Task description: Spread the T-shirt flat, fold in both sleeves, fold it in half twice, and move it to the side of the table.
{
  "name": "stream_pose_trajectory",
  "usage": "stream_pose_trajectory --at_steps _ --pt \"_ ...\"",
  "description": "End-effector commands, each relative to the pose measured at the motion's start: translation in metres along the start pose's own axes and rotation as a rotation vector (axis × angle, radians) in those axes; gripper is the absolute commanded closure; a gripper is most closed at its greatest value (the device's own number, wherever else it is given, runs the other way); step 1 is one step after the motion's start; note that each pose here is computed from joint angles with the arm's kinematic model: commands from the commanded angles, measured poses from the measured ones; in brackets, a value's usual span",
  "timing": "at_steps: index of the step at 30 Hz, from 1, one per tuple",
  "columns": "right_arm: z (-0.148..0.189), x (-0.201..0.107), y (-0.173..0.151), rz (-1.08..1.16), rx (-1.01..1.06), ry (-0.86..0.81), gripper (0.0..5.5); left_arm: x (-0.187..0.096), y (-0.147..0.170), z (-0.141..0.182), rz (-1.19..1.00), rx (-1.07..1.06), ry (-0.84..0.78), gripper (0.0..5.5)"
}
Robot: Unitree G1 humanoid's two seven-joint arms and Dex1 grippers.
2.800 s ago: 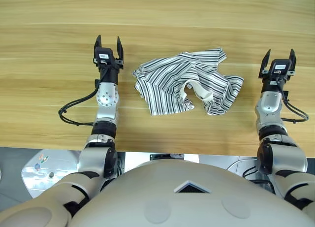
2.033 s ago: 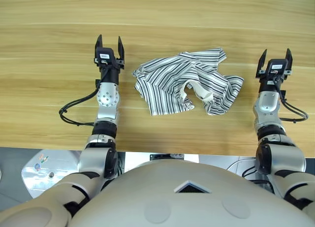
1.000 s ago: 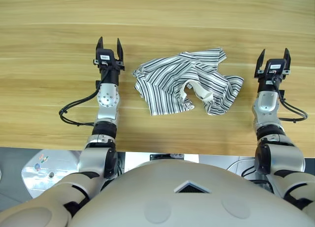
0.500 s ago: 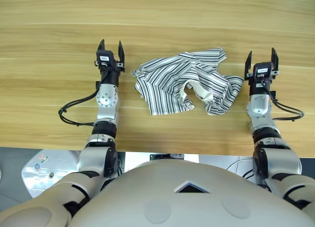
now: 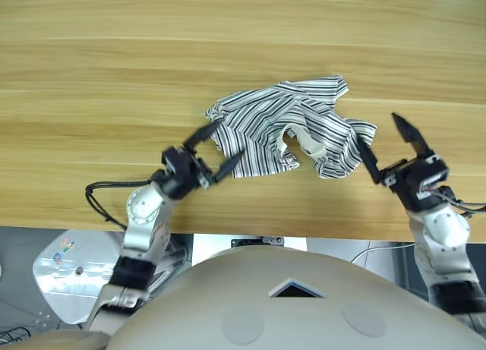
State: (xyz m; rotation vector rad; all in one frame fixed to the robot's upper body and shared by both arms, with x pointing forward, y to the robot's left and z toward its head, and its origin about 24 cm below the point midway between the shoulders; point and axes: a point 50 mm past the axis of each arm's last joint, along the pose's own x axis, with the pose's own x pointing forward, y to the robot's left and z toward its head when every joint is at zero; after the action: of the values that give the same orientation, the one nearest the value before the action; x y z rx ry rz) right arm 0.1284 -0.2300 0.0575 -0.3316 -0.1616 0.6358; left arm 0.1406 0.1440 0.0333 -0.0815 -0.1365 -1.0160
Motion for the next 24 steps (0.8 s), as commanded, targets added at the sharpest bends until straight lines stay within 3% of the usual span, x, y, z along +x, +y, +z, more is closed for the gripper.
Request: stream_pose_trajectory --at_steps 1,5,10,14,18,24 --pt "-0.002 -0.007 0.015 0.201 -0.017 0.079 2.36 -0.007 -0.019 -0.006 -0.186 0.060 0.167 2.10" --pt "-0.009 0.004 0.032 0.294 -0.008 0.095 2.36 0.011 -0.009 -0.021 -0.160 0.167 0.317 2.10" --pt "-0.029 0.010 0.050 0.305 0.043 0.145 2.36 0.043 -0.011 -0.032 -0.079 0.198 0.380 2.10" --pt "-0.035 0.014 0.064 0.313 0.088 0.149 2.36 0.051 -0.019 -0.040 -0.069 0.189 0.434 2.10" --pt "-0.036 0.005 0.063 0.286 0.105 0.159 2.36 0.048 -0.027 -0.039 -0.099 0.169 0.438 2.10" --pt "-0.032 -0.013 0.036 0.177 0.127 0.164 2.36 0.048 -0.036 -0.039 -0.099 0.101 0.429 2.10"
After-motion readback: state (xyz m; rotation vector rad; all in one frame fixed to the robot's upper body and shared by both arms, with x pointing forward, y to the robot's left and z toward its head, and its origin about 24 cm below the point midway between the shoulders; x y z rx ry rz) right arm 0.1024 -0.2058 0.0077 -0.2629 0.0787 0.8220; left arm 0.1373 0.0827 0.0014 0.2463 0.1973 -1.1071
